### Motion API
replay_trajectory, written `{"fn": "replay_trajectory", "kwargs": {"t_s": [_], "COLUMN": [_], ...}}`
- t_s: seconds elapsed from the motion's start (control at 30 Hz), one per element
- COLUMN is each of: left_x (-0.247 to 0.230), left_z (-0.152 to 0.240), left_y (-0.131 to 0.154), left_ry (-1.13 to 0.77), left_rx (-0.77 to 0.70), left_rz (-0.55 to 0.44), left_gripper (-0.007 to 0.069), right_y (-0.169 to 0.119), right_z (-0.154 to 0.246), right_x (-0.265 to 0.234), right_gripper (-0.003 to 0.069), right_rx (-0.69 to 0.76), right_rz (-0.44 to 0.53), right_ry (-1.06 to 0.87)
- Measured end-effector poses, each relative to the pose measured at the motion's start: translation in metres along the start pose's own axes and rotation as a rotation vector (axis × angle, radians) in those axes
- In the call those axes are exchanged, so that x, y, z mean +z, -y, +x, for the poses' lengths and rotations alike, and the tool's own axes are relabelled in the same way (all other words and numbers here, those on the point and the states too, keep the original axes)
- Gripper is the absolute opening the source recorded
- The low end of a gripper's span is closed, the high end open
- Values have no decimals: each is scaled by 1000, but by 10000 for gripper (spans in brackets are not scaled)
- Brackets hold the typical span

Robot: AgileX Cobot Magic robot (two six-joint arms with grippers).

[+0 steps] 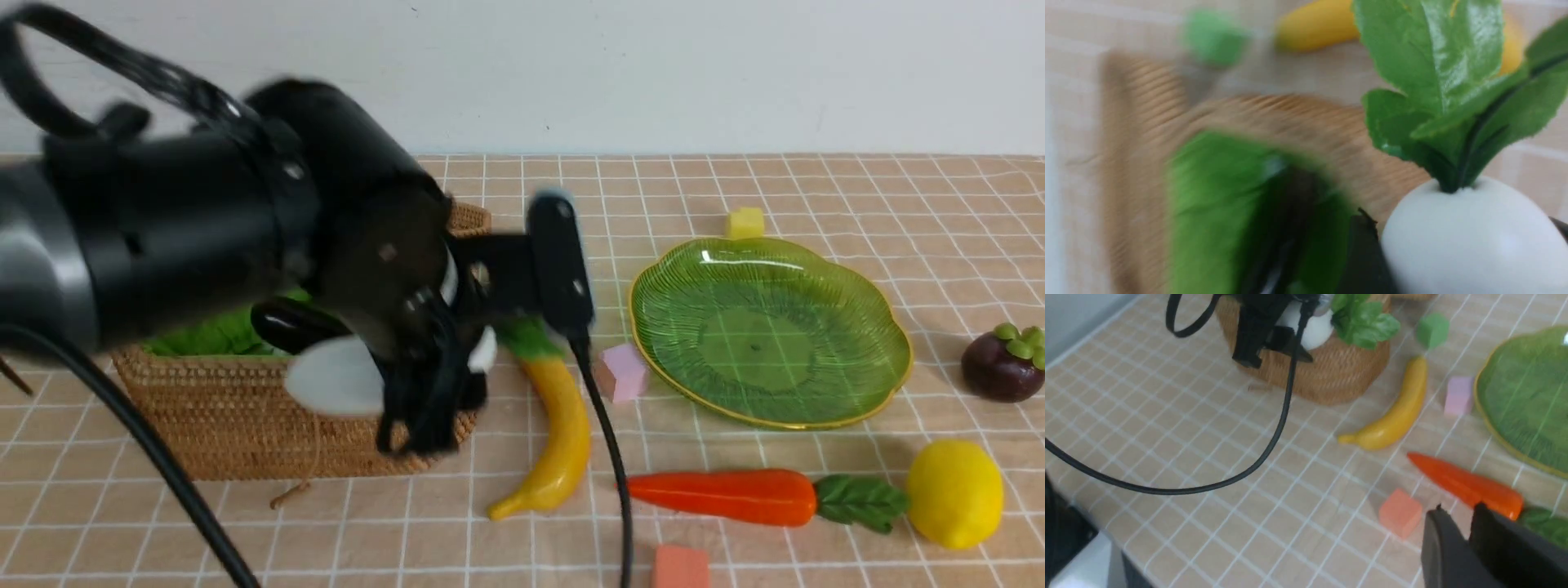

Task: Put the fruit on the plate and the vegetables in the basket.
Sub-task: Take a daikon with your left arm and place it on the basket on the left, then use the left arm to grab a banana and put it into the right plate

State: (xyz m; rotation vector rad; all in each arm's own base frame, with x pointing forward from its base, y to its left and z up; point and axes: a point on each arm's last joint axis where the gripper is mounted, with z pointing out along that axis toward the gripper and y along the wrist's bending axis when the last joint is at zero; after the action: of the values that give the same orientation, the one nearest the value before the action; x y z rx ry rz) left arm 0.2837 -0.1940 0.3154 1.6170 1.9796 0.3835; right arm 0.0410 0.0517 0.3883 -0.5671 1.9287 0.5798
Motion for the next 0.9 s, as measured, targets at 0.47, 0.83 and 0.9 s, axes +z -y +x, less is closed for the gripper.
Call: {"fn": "replay_trajectory", "kwargs": {"t_s": [0.47,0.83,0.9], "left_x": [49,12,16], "left_z": [44,-26,-45], "left_y": [-63,14,39], "left_ry": [-16,87,57], "left_rx": [-111,-652,-725], "left_rz": [-172,197,310], "left_gripper": [648,398,323], "right_y": [2,3,2], "right_z": [-5,7,10], "right_x": [0,-1,-1], "right_gripper": [133,141,141], "right_rx": [0,49,54], "right_rz": [20,38,29], "right_ry": [52,-80,-115]}}
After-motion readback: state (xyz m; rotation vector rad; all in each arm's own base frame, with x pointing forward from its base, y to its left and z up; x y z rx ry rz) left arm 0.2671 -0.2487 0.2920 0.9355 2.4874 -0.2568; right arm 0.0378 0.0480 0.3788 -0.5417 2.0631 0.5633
